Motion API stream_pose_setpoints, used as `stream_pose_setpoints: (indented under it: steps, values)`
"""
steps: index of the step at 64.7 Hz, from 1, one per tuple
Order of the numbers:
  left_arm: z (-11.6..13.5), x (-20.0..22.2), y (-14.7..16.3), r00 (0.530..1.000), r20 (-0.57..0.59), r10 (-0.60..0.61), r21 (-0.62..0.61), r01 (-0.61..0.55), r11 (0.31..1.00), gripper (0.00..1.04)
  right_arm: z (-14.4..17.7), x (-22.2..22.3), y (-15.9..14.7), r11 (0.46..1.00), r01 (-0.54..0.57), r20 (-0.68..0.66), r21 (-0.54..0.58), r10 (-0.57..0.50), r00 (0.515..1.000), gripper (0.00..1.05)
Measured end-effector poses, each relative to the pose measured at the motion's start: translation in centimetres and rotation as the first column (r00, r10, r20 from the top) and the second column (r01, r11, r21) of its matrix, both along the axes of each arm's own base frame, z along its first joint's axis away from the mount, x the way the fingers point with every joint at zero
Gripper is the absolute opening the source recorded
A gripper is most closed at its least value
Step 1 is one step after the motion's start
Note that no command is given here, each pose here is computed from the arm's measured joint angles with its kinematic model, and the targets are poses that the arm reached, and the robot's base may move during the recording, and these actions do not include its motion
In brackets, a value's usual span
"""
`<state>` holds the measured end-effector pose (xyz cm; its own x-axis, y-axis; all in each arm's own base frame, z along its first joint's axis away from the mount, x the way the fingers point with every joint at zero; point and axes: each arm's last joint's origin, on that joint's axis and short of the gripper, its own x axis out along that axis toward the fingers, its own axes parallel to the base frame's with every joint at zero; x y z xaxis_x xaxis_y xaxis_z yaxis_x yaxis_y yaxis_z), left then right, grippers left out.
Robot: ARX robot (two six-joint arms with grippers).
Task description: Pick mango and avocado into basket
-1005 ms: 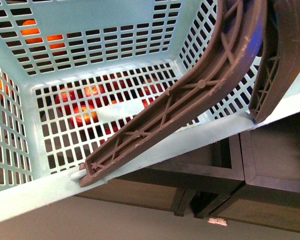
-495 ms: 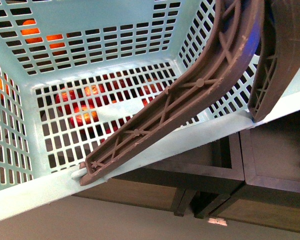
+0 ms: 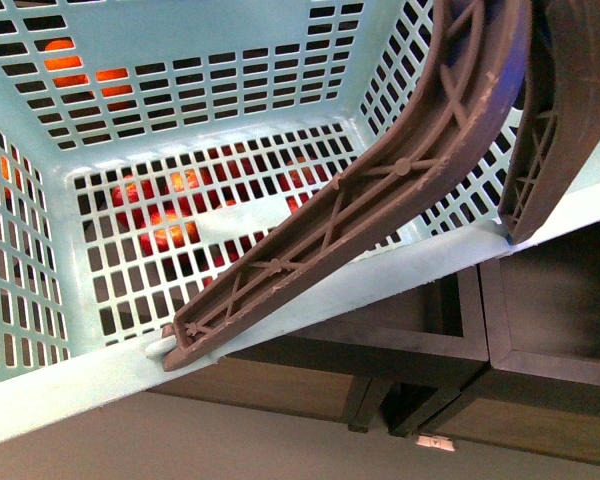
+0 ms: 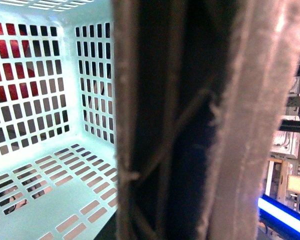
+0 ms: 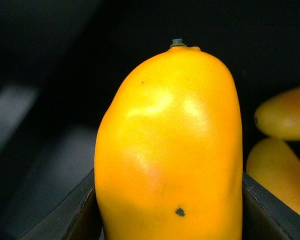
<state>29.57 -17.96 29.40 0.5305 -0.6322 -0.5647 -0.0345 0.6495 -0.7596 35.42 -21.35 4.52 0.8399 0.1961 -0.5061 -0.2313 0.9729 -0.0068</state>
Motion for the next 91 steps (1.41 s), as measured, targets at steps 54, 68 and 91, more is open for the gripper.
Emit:
stream_pose_setpoints:
  steps: [54, 68, 91]
  values:
    - [0.0, 0.0, 0.0, 1.0, 0.0, 0.001, 0.0, -0.001, 1.0, 0.14, 17.3, -11.2, 19.1, 0.919, -0.276, 0.355, 0.281, 0.168, 0.92, 0.59]
    - [0.0, 0.0, 0.0, 1.0, 0.0, 0.0, 0.0, 0.0, 1.0, 0.14, 18.0, -11.8, 24.5, 0.864, -0.391, 0.355, 0.318, 0.274, 0.894, 0.59]
    - [0.0, 0.0, 0.0, 1.0, 0.0, 0.0, 0.0, 0.0, 1.0, 0.14, 15.9, -10.9, 28.7, 0.847, -0.408, 0.285, 0.34, 0.321, 0.903, 0.59]
